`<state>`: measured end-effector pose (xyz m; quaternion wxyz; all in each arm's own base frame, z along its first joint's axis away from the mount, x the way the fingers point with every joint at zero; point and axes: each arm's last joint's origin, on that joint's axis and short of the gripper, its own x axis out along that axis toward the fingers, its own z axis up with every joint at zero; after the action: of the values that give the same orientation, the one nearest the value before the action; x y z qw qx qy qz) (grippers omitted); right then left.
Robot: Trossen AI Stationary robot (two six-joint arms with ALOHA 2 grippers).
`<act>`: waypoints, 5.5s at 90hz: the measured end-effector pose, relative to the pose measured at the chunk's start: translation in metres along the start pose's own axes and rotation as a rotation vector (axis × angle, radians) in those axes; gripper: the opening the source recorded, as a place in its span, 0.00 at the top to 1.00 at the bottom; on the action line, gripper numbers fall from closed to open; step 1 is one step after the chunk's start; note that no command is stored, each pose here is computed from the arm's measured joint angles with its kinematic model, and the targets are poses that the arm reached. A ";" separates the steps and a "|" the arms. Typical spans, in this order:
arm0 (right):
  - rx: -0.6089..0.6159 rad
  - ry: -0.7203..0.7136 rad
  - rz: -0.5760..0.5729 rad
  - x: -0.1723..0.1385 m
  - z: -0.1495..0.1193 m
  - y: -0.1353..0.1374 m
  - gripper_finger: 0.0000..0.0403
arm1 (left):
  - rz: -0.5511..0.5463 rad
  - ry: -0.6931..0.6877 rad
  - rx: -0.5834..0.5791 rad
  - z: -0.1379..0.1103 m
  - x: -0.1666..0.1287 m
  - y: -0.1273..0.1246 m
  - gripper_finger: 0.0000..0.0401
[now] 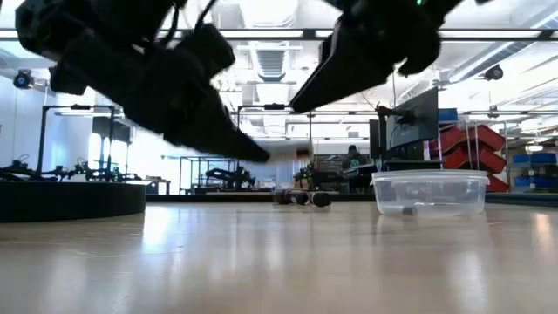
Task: Insert battery
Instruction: Insert the white battery holder into the white flashlight compartment
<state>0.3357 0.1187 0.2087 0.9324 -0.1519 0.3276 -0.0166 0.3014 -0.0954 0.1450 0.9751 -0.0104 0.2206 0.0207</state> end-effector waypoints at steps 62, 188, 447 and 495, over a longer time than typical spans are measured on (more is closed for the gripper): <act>-0.241 -0.188 0.015 -0.031 0.042 0.020 0.57 | -0.231 -0.161 -0.027 0.044 -0.044 -0.015 0.81; -0.134 -0.215 0.022 -0.032 0.046 0.020 0.78 | -0.248 -0.217 0.015 0.049 -0.045 -0.015 0.73; 0.202 0.125 -0.307 -0.057 0.014 -0.113 0.85 | 0.053 0.640 -0.206 0.044 0.095 0.314 0.33; 0.263 0.278 -0.358 -0.055 -0.006 -0.133 0.85 | -0.080 0.504 -0.158 0.077 0.067 0.299 0.46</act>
<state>0.2980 -0.0027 0.2774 0.8724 -0.0810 0.4154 -0.2443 0.3813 0.2084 0.1829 0.8856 -0.1001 0.4535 -0.0037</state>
